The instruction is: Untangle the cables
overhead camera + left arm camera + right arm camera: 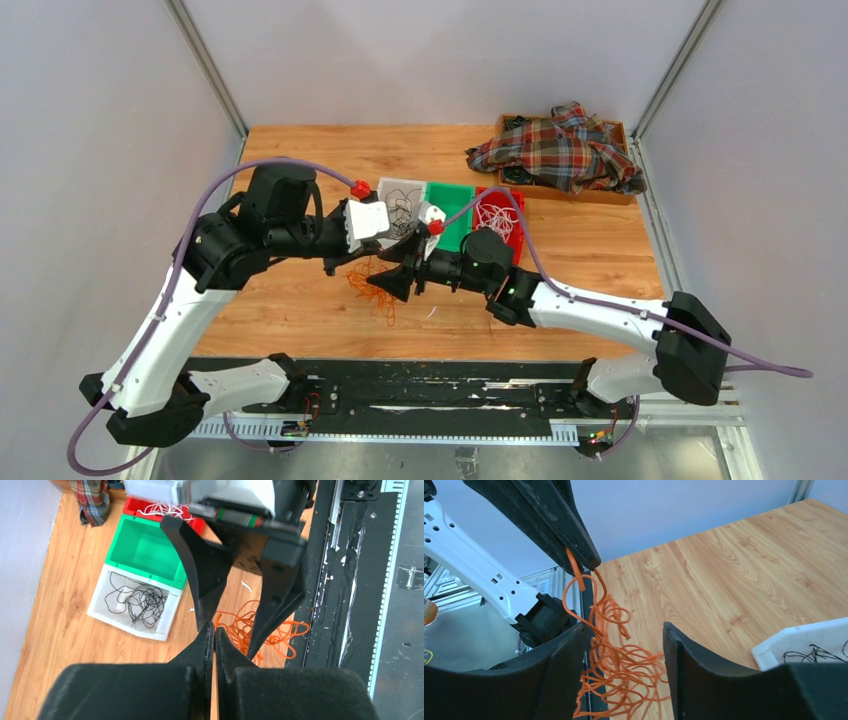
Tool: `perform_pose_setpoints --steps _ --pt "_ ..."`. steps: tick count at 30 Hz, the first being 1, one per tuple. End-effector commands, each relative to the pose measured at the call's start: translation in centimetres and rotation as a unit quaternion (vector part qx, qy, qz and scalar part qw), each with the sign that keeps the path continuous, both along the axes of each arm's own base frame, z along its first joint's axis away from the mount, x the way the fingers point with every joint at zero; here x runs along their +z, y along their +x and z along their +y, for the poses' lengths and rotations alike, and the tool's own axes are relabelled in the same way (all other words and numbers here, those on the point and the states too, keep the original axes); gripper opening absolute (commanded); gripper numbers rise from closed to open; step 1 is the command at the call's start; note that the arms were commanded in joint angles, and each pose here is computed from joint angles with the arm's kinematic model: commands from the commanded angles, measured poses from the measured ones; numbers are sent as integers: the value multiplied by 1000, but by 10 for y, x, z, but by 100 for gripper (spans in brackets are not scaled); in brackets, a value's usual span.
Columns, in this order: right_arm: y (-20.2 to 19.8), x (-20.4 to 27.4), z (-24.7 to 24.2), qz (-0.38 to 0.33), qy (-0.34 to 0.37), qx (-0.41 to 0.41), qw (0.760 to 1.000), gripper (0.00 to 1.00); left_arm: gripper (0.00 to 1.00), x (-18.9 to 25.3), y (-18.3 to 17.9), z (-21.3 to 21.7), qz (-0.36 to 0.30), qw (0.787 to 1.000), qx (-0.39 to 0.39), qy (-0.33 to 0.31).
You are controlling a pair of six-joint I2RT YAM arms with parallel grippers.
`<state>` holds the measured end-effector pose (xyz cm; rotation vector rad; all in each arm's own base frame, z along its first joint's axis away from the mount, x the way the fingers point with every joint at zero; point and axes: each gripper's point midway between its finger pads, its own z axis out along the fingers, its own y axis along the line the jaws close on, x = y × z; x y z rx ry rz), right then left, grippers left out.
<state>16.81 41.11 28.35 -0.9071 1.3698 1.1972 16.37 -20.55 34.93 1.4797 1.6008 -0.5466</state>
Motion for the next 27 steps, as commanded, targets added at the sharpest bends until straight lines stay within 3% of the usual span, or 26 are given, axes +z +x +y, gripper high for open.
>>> perform_pose_setpoints --steps 1,6,12,14,17,21,27 --pt "-4 16 17 -20 13 9 1000 53 0 16 -5 -4 -6 1000 -10 -23" --pt "4 25 23 -6 31 -9 999 41 1 20 -10 -7 0 999 -21 -34" --pt "13 35 23 10 50 -38 998 1 4 16 -13 -12 19 999 -30 -36" --pt "15 38 19 11 61 -48 997 1 19 13 -10 -11 19 999 -25 -31" --pt "19 38 9 12 71 -72 995 1 52 14 -5 -7 10 1000 -6 -26" --pt "15 38 -2 10 80 -76 994 1 76 24 6 10 -31 998 43 -17" --pt "0 31 -9 13 74 -48 996 1 78 25 7 21 -63 997 49 -5"
